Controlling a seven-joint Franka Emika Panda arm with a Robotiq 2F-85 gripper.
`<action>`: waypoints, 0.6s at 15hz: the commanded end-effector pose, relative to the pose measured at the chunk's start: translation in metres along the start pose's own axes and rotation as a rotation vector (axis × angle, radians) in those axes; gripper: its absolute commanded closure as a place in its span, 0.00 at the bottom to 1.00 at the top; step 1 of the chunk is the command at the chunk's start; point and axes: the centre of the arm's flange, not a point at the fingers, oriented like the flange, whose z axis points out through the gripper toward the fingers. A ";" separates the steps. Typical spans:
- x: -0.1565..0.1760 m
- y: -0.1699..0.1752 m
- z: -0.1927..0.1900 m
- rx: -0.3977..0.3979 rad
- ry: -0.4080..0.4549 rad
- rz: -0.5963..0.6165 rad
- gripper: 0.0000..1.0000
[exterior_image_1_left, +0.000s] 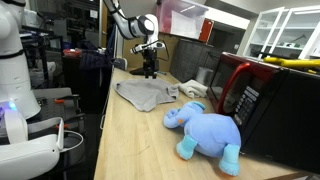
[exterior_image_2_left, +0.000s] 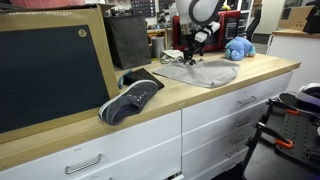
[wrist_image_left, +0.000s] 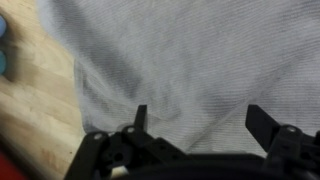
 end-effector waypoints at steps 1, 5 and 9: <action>0.001 -0.003 0.000 0.001 0.000 -0.003 0.00; 0.007 -0.001 0.008 0.016 -0.046 0.021 0.00; 0.039 0.011 0.031 0.072 -0.091 0.143 0.00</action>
